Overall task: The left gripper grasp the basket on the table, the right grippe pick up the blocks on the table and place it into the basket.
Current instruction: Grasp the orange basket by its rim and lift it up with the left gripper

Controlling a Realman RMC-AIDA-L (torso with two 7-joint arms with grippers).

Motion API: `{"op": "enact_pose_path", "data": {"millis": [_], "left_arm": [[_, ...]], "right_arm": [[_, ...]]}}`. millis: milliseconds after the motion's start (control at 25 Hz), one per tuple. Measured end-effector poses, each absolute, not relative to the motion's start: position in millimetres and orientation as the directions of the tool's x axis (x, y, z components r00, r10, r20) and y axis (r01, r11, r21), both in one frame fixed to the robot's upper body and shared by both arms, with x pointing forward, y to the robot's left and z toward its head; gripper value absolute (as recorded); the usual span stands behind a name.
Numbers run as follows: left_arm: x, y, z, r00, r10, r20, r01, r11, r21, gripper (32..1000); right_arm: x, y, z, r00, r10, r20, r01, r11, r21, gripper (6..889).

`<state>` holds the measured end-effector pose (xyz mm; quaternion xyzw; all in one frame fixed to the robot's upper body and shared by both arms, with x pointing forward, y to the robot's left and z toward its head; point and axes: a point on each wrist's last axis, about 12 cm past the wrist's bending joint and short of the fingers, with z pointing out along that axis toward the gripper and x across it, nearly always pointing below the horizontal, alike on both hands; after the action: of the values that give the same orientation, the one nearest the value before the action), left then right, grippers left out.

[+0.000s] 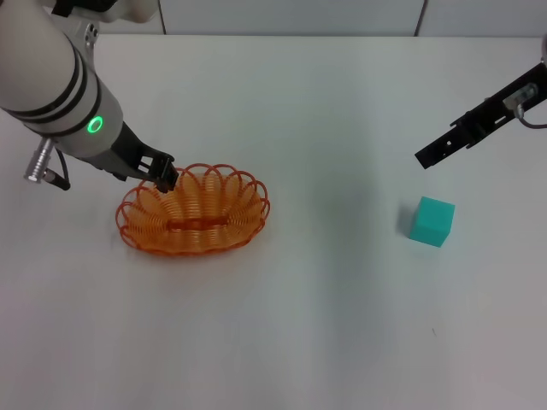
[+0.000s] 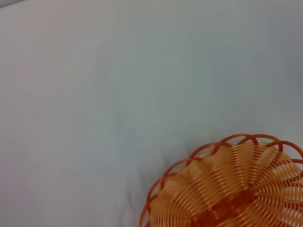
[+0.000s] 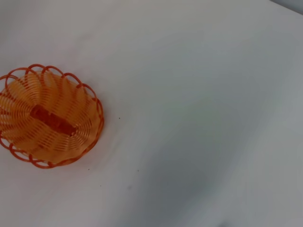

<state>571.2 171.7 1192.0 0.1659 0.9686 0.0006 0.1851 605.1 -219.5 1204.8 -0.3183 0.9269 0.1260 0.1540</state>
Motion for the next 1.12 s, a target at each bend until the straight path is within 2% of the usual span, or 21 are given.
{"op": "enact_pose_path", "data": {"millis": [520,840,1120], "left_arm": [[574.7,186.3,1187.4,-0.883,0.305,-0.357,0.286,0.952,0.108,554],[583.9,209.9,1163.2,-0.906,0.253,-0.338,0.238,0.967,0.086,541],[585.3,214.0,1148.1,-0.909,0.229,-0.348,0.226,0.973,0.050,527]], "right_arm": [[605.7,-219.1,1202.0,-0.748,-0.554,-0.366,-0.632,0.762,0.137,847],[606.6,-219.9,1197.8,-0.751,-0.552,-0.362,-0.630,0.763,0.143,847],[607.4,-220.4,1194.7,-0.752,-0.552,-0.360,-0.630,0.763,0.147,847]]}}
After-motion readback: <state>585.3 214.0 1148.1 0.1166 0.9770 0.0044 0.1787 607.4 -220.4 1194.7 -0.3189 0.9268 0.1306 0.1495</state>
